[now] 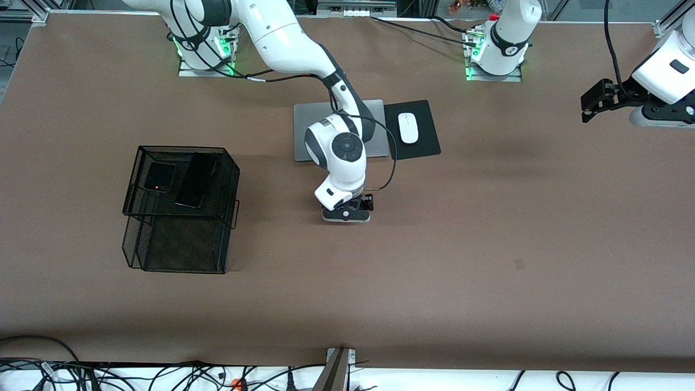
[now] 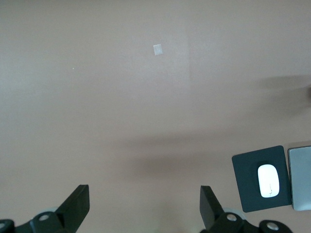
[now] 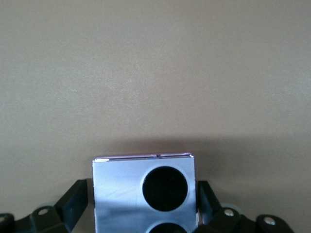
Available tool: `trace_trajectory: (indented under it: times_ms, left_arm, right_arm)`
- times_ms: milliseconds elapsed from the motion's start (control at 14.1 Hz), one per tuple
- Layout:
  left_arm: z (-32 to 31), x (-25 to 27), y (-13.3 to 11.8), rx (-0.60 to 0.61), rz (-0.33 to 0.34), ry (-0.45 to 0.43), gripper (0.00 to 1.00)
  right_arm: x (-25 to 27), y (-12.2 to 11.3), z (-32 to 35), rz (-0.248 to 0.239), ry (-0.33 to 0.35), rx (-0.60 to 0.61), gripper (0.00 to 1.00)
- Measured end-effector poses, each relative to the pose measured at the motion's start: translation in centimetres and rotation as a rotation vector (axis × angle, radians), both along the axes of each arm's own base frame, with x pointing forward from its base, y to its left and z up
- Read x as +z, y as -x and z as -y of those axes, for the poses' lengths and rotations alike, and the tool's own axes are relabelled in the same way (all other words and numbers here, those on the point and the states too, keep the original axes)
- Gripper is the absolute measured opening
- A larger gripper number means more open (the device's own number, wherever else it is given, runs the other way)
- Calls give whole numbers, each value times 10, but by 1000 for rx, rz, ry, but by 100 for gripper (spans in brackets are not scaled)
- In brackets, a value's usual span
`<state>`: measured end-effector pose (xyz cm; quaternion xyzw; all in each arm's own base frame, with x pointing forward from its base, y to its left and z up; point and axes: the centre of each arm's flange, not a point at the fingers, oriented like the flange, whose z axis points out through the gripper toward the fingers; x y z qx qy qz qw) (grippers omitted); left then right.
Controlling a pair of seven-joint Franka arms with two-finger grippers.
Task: Place phones with both arms
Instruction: 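Grasp the white flip phone with the right gripper and lift, then lower the white phone into the mesh basket and open the right gripper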
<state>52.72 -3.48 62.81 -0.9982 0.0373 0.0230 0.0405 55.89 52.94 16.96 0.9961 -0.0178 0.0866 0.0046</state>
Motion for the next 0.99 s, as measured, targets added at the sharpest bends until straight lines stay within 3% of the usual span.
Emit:
trace_trajectory:
  times_ms: [141, 283, 637, 990]
  left_arm:
    - [0, 2, 0, -1, 3, 0, 100]
    - [1, 3, 1, -1, 5, 0, 100]
    - [2, 4, 2, -2, 2, 10, 100]
    - [8, 4, 2, 20, -2, 77, 100]
  right_arm:
    - [-1, 0, 0, -2, 2, 1, 95]
    - [2, 1, -1, -1, -1, 3, 84]
    - [16, -10, 14, -22, 29, -24, 84]
    - [161, -74, 111, -66, 76, -95, 84]
